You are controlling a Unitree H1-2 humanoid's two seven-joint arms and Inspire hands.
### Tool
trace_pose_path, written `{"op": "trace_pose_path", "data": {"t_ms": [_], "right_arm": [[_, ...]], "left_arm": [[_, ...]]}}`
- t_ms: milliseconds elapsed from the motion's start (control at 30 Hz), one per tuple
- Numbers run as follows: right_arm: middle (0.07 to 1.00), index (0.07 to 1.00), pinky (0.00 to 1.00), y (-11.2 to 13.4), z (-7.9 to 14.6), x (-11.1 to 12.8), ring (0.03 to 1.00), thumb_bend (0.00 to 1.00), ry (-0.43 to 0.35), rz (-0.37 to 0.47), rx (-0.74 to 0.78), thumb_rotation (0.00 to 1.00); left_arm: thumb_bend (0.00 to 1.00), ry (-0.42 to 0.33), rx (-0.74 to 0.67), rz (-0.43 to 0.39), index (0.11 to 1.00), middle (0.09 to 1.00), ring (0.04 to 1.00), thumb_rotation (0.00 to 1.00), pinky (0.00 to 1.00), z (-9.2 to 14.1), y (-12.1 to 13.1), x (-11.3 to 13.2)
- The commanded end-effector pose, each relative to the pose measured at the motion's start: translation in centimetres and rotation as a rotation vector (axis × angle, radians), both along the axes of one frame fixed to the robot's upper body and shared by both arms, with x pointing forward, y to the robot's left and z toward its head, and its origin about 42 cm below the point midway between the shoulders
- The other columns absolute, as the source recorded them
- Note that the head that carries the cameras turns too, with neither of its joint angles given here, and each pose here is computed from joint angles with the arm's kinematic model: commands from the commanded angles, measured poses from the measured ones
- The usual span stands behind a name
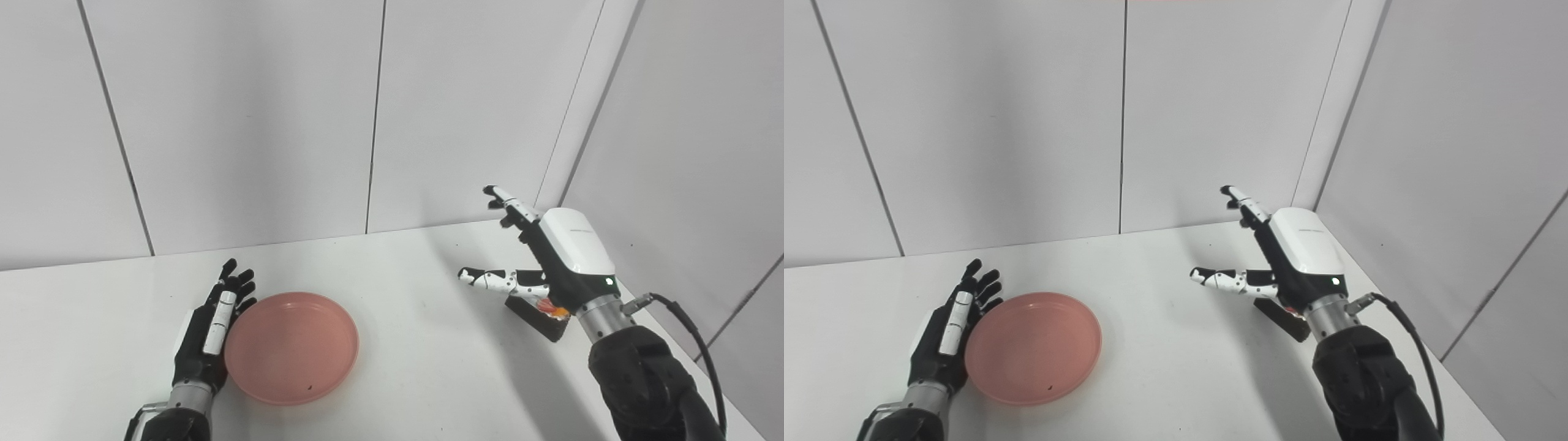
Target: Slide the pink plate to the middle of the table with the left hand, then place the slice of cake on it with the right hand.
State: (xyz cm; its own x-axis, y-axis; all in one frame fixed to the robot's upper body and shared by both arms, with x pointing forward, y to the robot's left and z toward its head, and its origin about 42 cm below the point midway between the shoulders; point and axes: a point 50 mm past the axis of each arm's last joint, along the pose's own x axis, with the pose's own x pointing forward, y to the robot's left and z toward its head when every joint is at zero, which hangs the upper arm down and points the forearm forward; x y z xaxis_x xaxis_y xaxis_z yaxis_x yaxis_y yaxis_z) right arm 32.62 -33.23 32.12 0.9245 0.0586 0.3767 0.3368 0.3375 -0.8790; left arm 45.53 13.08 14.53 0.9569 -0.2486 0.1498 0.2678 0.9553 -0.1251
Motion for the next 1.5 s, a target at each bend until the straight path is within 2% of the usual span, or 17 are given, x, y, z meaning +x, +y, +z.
{"op": "trace_pose_path", "data": {"t_ms": [0, 67, 200, 367, 633, 800, 900, 1033, 1167, 1333, 1467], "right_arm": [[0.851, 0.876, 0.60, -1.1, 2.9, 0.1, 0.768, 0.87, -0.072, -0.031, -0.035, 0.69], [0.830, 0.875, 0.57, -1.9, 3.5, 0.3, 0.726, 0.88, -0.068, -0.052, -0.068, 0.67], [0.822, 0.835, 0.58, -3.5, 4.1, 0.8, 0.750, 0.93, -0.059, -0.094, -0.131, 0.69], [0.802, 0.794, 0.59, -5.4, 4.5, 1.9, 0.757, 0.96, -0.031, -0.133, -0.142, 0.57], [0.808, 0.794, 0.57, -7.3, 4.7, 2.9, 0.757, 1.00, 0.093, -0.223, -0.205, 0.47], [0.820, 0.801, 0.57, -7.7, 4.7, 3.4, 0.784, 1.00, 0.247, -0.269, -0.266, 0.46], [0.851, 0.792, 0.58, -7.6, 4.2, 3.7, 0.805, 0.98, 0.343, -0.294, -0.279, 0.44], [0.850, 0.793, 0.59, -7.8, 3.3, 4.5, 0.800, 0.98, 0.411, -0.279, -0.231, 0.43], [0.845, 0.802, 0.57, -8.2, 2.4, 5.6, 0.767, 0.99, 0.443, -0.273, -0.219, 0.43], [0.832, 0.794, 0.60, -9.2, 0.9, 7.0, 0.776, 1.00, 0.477, -0.256, -0.216, 0.45], [0.835, 0.801, 0.63, -10.1, -0.1, 7.8, 0.791, 1.00, 0.503, -0.275, -0.239, 0.49]], "left_arm": [[0.79, 0.070, 0.001, 0.004, 0.950, 0.913, 0.921, 0.86, 0.87, -2.1, 0.0, -1.0], [0.78, 0.069, 0.000, 0.002, 0.947, 0.914, 0.918, 0.86, 0.87, -2.1, -0.2, -1.0], [0.80, 0.070, 0.002, 0.001, 0.946, 0.902, 0.915, 0.85, 0.87, -2.2, -0.4, -1.0], [0.80, 0.072, -0.003, 0.003, 0.945, 0.892, 0.913, 0.85, 0.86, -2.2, -0.7, -1.0], [0.78, 0.072, 0.009, 0.000, 0.962, 0.888, 0.916, 0.87, 0.86, -2.2, -0.7, -0.9], [0.78, 0.070, 0.009, 0.002, 0.957, 0.892, 0.913, 0.87, 0.86, -2.2, -0.6, -0.9], [0.79, 0.071, 0.015, 0.002, 0.954, 0.895, 0.910, 0.87, 0.86, -2.2, -0.6, -1.0], [0.75, 0.074, 0.020, 0.005, 0.957, 0.901, 0.908, 0.87, 0.85, -2.2, -0.5, -1.0], [0.75, 0.075, 0.022, 0.005, 0.961, 0.908, 0.914, 0.87, 0.85, -2.3, -0.5, -1.0], [0.75, 0.079, 0.029, 0.011, 0.964, 0.915, 0.911, 0.87, 0.85, -2.4, -0.6, -1.1], [0.74, 0.079, 0.027, 0.011, 0.963, 0.919, 0.911, 0.86, 0.85, -2.4, -0.7, -1.1]]}}
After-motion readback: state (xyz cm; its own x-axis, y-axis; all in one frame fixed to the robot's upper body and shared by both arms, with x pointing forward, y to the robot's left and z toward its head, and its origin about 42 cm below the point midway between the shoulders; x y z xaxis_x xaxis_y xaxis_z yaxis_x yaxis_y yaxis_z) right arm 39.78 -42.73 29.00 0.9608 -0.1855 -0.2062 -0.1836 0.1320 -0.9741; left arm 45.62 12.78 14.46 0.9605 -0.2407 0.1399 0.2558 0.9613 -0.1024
